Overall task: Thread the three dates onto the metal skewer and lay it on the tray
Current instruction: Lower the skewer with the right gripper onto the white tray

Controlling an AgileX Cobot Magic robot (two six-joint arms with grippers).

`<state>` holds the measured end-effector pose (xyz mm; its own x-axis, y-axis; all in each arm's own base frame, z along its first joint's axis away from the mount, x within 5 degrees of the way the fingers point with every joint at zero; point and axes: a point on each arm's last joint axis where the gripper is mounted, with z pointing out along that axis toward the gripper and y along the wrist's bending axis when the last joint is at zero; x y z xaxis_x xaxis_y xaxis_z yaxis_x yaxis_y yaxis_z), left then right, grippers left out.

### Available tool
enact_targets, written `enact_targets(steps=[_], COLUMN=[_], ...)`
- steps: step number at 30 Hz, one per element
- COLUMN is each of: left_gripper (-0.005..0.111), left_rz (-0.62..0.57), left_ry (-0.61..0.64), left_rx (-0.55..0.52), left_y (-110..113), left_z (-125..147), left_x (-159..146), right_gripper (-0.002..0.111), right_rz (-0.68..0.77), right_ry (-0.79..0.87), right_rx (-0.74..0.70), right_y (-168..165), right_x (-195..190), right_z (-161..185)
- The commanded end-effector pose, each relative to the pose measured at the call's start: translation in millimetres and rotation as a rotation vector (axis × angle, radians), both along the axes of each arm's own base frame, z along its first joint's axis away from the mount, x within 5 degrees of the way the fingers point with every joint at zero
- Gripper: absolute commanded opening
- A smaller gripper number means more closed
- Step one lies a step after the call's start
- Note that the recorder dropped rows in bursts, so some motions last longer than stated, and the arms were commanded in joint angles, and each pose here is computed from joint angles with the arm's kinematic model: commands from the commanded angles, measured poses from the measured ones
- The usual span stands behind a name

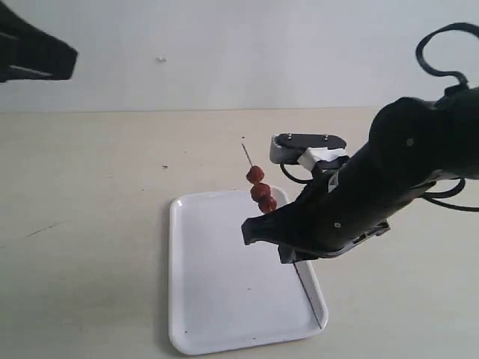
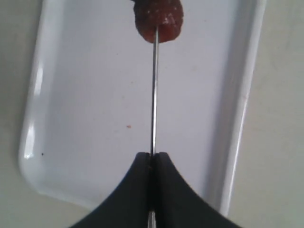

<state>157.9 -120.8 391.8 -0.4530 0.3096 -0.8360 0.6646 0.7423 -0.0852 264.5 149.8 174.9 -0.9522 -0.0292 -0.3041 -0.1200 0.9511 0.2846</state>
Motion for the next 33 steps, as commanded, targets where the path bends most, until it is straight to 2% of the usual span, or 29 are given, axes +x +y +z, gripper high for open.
enact_targets(steps=[1, 6, 9, 12, 14, 21, 33], left_gripper=[0.000, 0.000, 0.000, 0.000, 0.000, 0.000, 0.000], left_rz=[0.096, 0.121, 0.118, 0.113, 0.111, 0.106, 0.107], left_ry=[-0.032, -0.046, -0.089, -0.112, -0.097, -0.095, -0.098], left_rx=[-0.173, -0.260, -0.303, -0.313, -0.279, -0.259, -0.264], left_y=[30.8, 56.2, 68.8, 73.5, 74.3, 74.7, 74.6], left_z=[-19.1, -37.4, -37.7, -36.2, -39.3, -40.6, -40.2], left_x=[-44.1, -84.2, -104.2, -111.4, -112.4, -112.7, -112.5], right_gripper=[0.000, 0.000, 0.000, 0.000, 0.000, 0.000, 0.038], right_rz=[-0.023, -0.045, -0.077, -0.128, -0.146, -0.144, -0.138], right_ry=[-0.019, -0.036, -0.004, -0.018, -0.025, 0.004, -0.022], right_rx=[-0.016, -0.112, -0.148, -0.111, -0.091, -0.128, -0.097], right_y=[19.5, 41.6, 53.2, 58.5, 59.7, 57.8, 60.7], right_x=[5.9, 7.1, 3.8, 6.8, 7.8, 6.4, 9.0], right_z=[-22.3, -34.1, -42.1, -43.6, -43.0, -49.9, -50.0])
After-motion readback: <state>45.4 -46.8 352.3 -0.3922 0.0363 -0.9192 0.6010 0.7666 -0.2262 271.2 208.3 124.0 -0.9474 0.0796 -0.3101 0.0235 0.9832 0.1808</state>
